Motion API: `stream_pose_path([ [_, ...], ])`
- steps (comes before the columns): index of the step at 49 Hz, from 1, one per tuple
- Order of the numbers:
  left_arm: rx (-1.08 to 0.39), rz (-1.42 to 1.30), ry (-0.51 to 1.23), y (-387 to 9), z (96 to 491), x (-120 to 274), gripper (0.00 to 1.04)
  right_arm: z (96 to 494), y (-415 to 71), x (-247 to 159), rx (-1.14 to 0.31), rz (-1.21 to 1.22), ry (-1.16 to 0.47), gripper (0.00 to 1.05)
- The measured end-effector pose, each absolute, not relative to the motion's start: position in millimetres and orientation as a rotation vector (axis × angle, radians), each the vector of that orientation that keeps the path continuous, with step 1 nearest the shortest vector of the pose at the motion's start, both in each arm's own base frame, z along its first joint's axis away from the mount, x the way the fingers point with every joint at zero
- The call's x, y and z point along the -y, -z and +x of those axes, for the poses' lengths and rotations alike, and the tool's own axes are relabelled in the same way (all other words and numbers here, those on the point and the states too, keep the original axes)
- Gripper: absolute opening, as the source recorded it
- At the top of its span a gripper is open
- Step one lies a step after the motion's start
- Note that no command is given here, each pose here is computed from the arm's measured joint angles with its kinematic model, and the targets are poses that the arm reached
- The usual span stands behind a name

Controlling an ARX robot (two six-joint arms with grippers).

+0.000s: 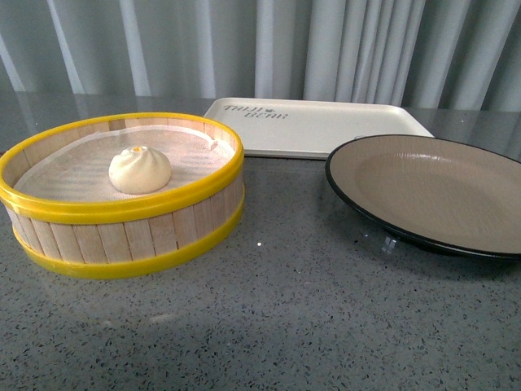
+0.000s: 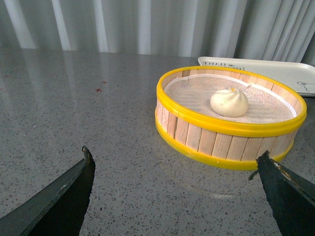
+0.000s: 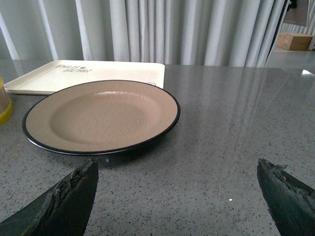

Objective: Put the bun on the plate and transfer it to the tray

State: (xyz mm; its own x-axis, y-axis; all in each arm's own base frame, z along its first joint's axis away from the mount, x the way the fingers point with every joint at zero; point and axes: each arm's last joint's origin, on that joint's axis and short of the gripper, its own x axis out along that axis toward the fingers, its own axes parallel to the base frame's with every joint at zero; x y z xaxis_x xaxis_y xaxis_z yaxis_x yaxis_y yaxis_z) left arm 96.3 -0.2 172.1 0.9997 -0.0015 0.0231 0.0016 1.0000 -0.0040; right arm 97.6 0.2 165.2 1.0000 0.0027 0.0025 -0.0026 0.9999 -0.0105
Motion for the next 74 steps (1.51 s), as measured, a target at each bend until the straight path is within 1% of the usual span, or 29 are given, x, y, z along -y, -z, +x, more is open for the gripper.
stream_pose_path([
  [57, 0.020, -0.008, -0.002, -172, 96, 0, 0.98, 98, -165, 0, 0.002, -0.010, -0.003, 0.96],
  [58, 0.008, -0.012, -0.006, -172, 97, 0, 0.98, 98, -165, 0, 0.002, -0.010, -0.003, 0.96],
  [63, -0.224, -0.154, -0.058, -169, 98, 2, 0.98, 98, -165, 0, 0.002, -0.010, -0.003, 0.96],
  [66, -0.263, -0.214, -0.054, -170, 100, 3, 0.98, 98, -165, 0, 0.003, -0.010, -0.003, 0.96],
  [69, -0.248, -0.250, -0.031, -177, 103, 4, 0.98, 98, -165, 0, 0.003, -0.010, -0.003, 0.96],
  [74, -0.144, -0.297, 0.013, -207, 110, 5, 0.98, 98, -165, 0, 0.003, -0.010, -0.002, 0.96],
])
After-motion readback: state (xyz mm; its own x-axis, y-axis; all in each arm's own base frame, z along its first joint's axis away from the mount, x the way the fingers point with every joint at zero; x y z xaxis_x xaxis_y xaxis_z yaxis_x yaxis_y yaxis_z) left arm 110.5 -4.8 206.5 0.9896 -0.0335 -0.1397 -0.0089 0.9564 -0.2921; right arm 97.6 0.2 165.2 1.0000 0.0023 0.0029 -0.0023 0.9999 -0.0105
